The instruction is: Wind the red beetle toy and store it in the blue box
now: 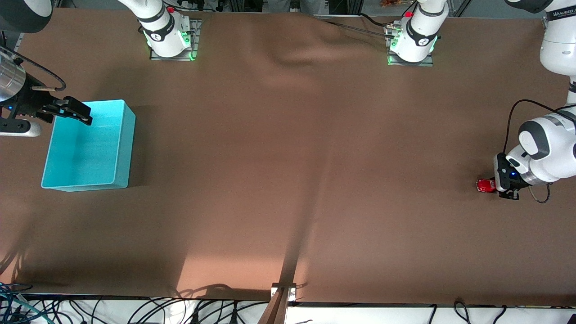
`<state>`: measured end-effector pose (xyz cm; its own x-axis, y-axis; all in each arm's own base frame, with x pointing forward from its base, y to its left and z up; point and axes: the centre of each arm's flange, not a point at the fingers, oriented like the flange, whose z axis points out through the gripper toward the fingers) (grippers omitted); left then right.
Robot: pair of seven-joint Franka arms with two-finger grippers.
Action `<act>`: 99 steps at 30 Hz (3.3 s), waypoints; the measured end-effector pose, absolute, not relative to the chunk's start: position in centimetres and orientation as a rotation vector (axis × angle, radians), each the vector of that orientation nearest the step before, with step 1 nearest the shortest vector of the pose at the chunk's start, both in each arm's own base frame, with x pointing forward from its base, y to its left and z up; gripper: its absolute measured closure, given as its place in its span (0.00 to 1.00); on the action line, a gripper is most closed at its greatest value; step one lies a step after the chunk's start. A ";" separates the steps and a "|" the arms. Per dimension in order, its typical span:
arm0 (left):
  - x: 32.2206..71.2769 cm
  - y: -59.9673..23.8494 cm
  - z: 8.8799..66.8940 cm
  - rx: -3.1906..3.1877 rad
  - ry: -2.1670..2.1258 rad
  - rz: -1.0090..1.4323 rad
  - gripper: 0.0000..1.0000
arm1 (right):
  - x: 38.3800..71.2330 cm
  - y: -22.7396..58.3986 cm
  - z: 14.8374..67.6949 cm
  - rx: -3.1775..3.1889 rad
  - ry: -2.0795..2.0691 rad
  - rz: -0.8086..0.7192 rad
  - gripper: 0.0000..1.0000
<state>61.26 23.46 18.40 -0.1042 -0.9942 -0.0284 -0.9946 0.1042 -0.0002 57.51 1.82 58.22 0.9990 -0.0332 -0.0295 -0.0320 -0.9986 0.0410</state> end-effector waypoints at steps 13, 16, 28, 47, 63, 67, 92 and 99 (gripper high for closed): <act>60.8 23.9 16.4 -2.100 2.337 0.041 0.26 | 57.5 1.7 58.2 3.100 -0.054 -0.050 0.00; 60.9 24.0 16.2 -2.100 2.335 0.040 0.12 | 57.5 1.6 58.2 3.100 -0.056 -0.050 0.00; 61.4 24.2 16.7 -2.088 2.330 0.033 0.00 | 57.6 1.5 58.3 3.098 -0.057 -0.041 0.00; 63.4 24.5 19.0 -2.062 2.304 -0.003 0.00 | 58.7 5.3 57.7 2.958 0.093 0.052 0.00; 67.5 23.5 26.6 -2.123 2.263 -0.019 0.00 | 58.8 2.6 57.7 2.966 0.018 0.029 0.00; 67.9 23.2 27.8 -2.176 2.237 -0.004 0.00 | 58.7 1.7 57.6 2.974 -0.009 0.014 0.00; 70.3 15.9 38.2 -2.542 1.932 0.107 0.00 | 58.9 3.5 56.3 2.991 0.032 -0.031 0.00; 70.1 13.6 41.4 -2.610 1.790 0.095 0.00 | 60.2 4.3 52.6 3.015 0.063 -0.116 0.00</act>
<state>70.12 13.62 41.42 0.3590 -0.9327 -0.0350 -0.9312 -0.3605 0.0547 60.22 4.32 52.61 0.9962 0.0368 -0.0794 0.0463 -0.9915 0.1217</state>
